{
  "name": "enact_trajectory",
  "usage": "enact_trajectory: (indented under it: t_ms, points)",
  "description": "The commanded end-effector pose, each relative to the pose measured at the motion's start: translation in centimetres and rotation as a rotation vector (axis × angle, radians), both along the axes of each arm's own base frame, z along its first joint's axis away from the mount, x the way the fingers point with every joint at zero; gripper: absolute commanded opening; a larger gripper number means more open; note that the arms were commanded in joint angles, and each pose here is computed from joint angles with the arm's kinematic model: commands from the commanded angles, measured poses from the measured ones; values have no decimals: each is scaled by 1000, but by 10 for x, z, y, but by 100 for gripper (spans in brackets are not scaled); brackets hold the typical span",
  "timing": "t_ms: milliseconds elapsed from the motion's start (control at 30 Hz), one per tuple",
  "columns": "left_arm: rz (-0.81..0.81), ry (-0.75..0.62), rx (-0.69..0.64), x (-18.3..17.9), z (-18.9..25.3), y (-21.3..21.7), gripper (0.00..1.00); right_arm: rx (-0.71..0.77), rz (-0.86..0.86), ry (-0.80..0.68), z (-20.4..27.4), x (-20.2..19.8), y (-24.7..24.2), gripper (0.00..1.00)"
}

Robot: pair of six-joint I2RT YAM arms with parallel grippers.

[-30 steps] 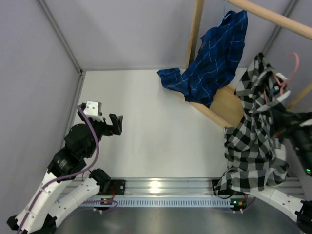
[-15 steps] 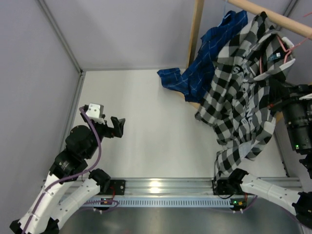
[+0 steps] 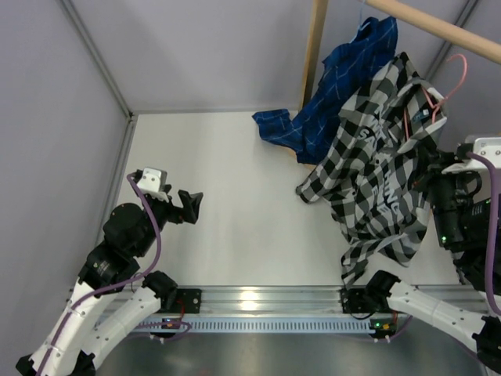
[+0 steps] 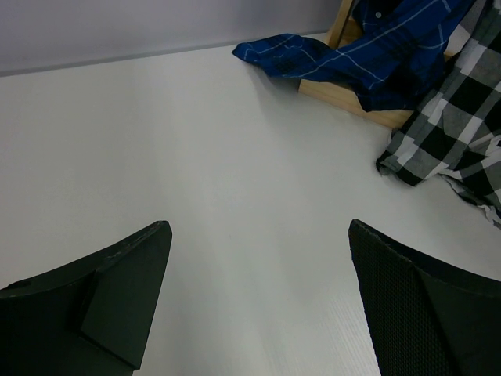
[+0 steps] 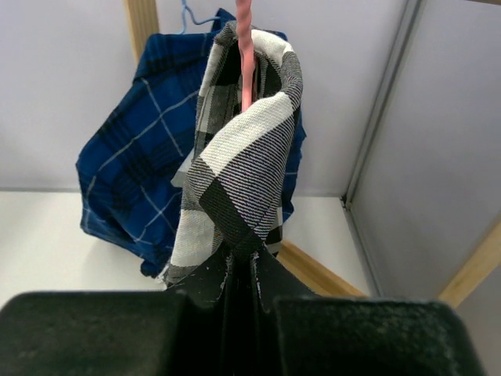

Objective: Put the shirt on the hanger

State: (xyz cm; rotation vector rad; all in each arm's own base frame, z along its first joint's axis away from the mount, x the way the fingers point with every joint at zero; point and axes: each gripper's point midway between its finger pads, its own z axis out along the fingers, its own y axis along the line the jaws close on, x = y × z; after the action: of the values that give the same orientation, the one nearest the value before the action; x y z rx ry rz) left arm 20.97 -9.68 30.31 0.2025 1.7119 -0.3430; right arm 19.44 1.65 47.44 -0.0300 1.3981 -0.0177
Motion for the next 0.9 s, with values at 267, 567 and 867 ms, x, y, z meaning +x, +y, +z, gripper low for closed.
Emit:
enact_trajectory:
  t_ms: [267,567,867]
  points:
    - [-24,-42,-20,5,10,-7,98,122,-103,-117,48,-27,-48,0]
    - [-15,-51,-26,4,12,-4,98,116,-34,-207,108,-46,-59,0]
    - [-38,-42,-23,3,10,-8,98,-84,-57,-76,26,-26,-41,0]
